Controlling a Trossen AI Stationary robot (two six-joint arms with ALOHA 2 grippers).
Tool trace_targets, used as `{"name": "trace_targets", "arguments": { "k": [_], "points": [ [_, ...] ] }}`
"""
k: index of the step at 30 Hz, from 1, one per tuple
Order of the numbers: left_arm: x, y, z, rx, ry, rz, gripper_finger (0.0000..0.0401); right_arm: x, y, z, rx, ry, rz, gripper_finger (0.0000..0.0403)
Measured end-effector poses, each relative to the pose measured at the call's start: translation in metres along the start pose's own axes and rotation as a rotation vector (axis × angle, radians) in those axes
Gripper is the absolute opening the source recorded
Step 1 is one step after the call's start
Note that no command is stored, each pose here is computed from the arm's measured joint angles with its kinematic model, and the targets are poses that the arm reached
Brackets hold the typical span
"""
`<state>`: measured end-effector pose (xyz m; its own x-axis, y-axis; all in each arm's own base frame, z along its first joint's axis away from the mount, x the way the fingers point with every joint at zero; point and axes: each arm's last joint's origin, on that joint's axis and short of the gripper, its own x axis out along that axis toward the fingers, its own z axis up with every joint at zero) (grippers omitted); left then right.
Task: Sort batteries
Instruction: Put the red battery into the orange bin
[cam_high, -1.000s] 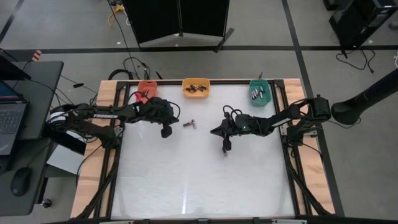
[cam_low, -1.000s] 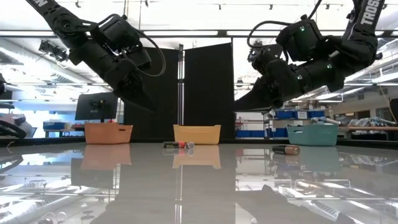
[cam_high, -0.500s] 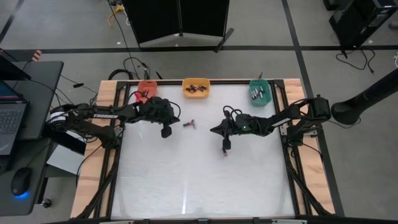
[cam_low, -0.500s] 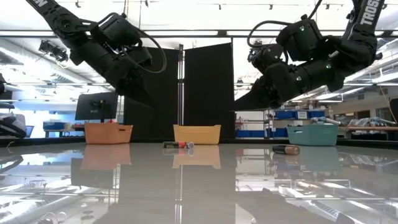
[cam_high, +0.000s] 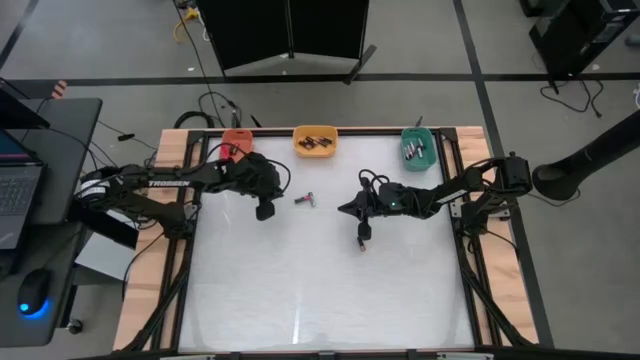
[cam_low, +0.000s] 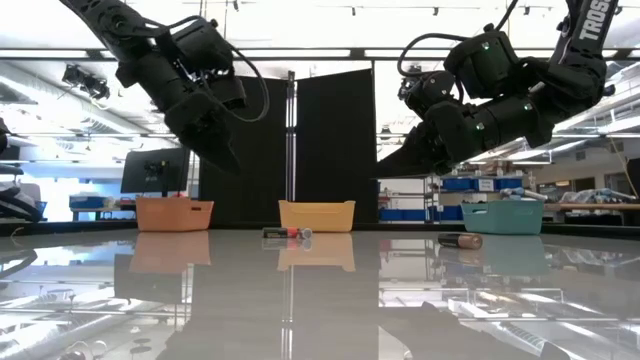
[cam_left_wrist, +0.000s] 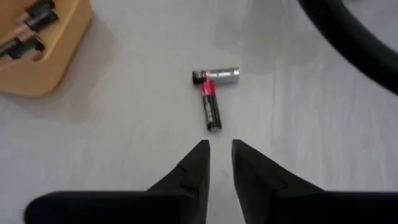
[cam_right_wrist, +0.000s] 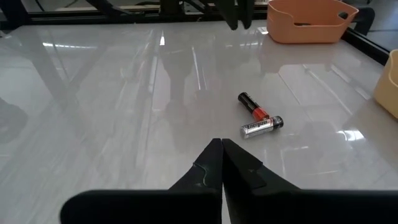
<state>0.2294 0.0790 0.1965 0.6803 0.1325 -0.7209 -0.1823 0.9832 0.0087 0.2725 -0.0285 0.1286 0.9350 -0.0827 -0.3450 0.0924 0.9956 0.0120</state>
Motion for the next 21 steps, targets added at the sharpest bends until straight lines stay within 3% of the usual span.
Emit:
{"name": "trace_targets", "arguments": {
  "k": [7, 14, 21],
  "points": [
    [-0.001, -0.001, 0.014, 0.022, -0.141, -0.03, 0.0087, 0.0, 0.0, 0.0, 0.0, 0.001, 0.0, 0.0023],
    [0.003, 0.003, -0.001, -0.067, 0.013, -0.012, 0.0077, 0.0, 0.0, 0.0, -0.001, 0.003, 0.0, 0.0009],
    [0.004, 0.002, -0.007, -0.105, 0.076, -0.016, 0.0012, 0.0, 0.0, 0.0, 0.0, 0.002, 0.0, 0.0022]
  ]
}}
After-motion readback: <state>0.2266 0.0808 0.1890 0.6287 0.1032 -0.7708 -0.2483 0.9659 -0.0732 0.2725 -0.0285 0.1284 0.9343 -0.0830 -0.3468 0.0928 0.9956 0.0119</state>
